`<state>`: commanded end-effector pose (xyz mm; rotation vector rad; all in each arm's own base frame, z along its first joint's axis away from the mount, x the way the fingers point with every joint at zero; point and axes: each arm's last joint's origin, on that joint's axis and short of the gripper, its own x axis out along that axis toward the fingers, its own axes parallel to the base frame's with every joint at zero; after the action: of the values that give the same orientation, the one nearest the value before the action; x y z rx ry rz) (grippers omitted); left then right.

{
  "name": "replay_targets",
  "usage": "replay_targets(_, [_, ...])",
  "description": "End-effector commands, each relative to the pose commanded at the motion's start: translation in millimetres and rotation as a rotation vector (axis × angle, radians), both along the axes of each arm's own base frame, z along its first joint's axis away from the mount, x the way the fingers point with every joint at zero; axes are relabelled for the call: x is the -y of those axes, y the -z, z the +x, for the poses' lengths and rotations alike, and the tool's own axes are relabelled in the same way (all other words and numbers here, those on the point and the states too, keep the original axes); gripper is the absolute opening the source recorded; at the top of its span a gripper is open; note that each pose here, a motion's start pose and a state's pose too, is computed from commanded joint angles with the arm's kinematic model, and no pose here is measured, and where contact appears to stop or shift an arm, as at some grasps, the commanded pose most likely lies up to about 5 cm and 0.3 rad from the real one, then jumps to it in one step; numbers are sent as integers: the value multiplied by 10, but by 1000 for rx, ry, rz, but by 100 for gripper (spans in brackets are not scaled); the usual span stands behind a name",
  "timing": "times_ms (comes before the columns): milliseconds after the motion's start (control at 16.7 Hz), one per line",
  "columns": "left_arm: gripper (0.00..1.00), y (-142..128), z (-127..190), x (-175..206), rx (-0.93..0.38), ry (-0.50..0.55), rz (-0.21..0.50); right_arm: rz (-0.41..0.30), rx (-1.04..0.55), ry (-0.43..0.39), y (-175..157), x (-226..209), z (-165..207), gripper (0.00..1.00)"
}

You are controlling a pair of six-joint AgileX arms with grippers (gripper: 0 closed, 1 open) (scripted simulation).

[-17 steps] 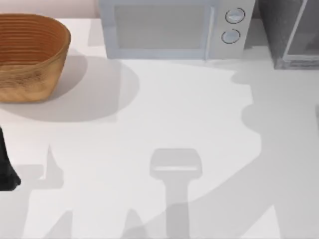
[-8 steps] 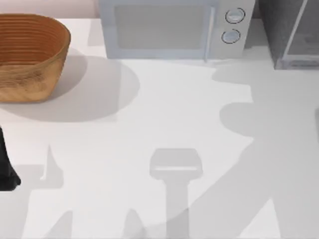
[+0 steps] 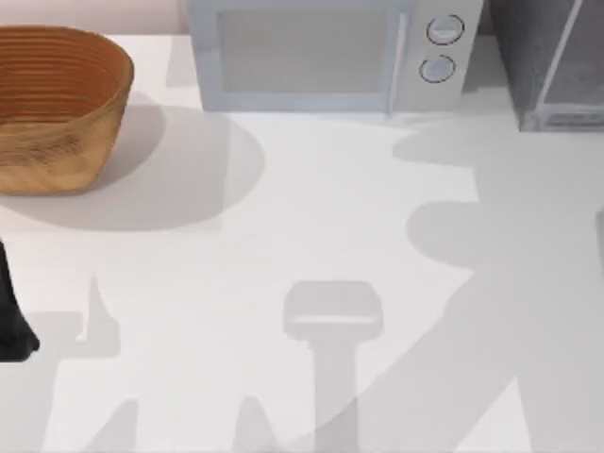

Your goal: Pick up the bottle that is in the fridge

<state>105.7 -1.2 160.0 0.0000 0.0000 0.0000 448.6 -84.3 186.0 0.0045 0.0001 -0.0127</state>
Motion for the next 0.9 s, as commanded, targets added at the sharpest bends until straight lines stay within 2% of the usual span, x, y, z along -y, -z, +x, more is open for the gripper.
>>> replay_targets(540, [100,0,0,0,0,0,0,3,-13,0,41,-14,-855,0])
replay_targets(900, [100,0,0,0,0,0,0,5,-11,-6,42,-35,-900,0])
